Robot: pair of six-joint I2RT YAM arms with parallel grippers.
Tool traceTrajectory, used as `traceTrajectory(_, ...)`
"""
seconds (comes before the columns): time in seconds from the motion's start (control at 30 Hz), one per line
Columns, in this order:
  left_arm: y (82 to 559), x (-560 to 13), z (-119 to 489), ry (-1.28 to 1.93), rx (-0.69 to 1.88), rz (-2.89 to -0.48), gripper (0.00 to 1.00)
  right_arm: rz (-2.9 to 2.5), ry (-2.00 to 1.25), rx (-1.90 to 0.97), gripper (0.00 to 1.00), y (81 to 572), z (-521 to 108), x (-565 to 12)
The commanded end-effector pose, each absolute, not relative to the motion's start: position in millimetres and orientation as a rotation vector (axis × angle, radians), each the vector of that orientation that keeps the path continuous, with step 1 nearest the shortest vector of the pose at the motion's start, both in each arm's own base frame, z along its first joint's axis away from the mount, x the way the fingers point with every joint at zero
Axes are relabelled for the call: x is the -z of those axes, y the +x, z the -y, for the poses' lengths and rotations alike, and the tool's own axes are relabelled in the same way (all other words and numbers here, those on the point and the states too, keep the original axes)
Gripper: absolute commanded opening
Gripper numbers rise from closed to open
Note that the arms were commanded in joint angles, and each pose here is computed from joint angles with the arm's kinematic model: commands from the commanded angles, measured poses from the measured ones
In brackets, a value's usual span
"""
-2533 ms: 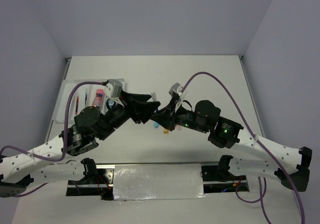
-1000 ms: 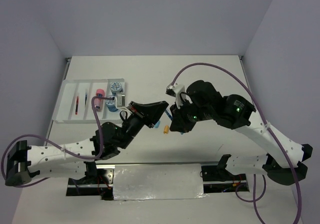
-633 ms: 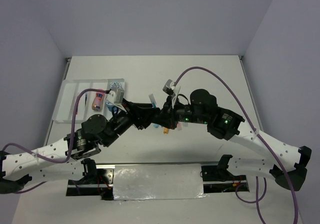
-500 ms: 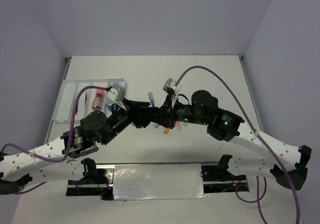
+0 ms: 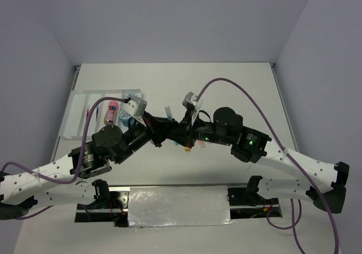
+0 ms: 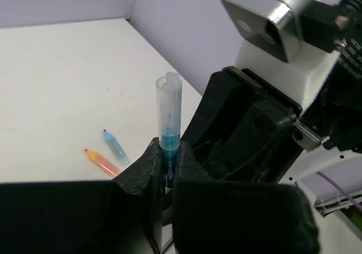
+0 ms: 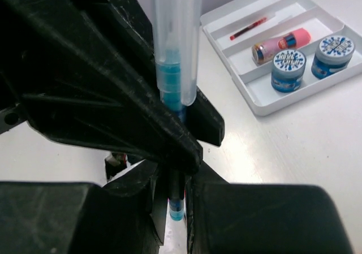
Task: Sort the stationery into containers
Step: Place the pen in the storage box.
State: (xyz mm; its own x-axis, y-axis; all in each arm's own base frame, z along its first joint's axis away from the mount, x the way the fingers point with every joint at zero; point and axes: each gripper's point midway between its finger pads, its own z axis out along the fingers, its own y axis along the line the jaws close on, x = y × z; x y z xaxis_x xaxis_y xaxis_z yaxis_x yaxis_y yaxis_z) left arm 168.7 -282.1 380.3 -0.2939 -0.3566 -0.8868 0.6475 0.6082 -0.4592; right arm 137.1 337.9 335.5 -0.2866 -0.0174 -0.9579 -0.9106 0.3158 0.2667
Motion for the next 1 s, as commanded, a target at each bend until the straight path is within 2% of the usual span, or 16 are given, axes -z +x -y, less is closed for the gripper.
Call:
traceTrajectory(0.0,173,-365,286,0.272,0.963,-1.612,0.05,-1.436,-0.85,-1.217,0.03,126,-342,-374)
traceTrajectory(0.03,177,-360,286,0.265,0.94,-1.631,0.0,-1.449,-0.854,-1.209,0.15,127,-344,-368)
traceTrajectory(0.07,187,-355,281,0.22,0.884,-1.65,0.0,-1.469,-0.826,-1.178,0.27,134,-343,-364)
traceTrajectory(0.1,202,-333,268,0.189,0.774,-1.735,0.0,-1.493,-0.795,-1.148,0.43,141,-342,-359)
traceTrajectory(0.13,217,-326,262,0.151,0.712,-1.782,0.0,-1.529,-0.76,-1.119,0.67,149,-341,-352)
traceTrajectory(0.17,228,-318,254,0.126,0.678,-1.819,0.0,-1.579,-0.745,-1.084,0.81,155,-341,-335)
traceTrajectory(0.23,260,-304,224,0.072,0.59,-1.862,0.0,-1.66,-0.692,-1.018,1.0,172,-334,-307)
traceTrajectory(0.33,296,-300,187,0.037,0.465,-1.883,0.0,-1.756,-0.645,-0.95,1.0,184,-320,-269)
traceTrajectory(0.43,334,-281,142,0.028,0.154,-1.964,0.0,-1.802,-0.556,-0.882,1.0,191,-299,-248)
traceTrajectory(0.67,403,-242,4,-0.201,-0.413,-1.972,0.0,-1.788,-0.516,-0.946,1.0,165,-267,-241)
traceTrajectory(0.87,424,-205,-84,-0.295,-0.665,-1.998,0.0,-1.747,-0.531,-1.007,1.0,141,-245,-238)
traceTrajectory(0.97,436,-180,-102,-0.285,-0.589,-2.022,0.0,-1.731,-0.55,-1.056,1.0,130,-242,-234)
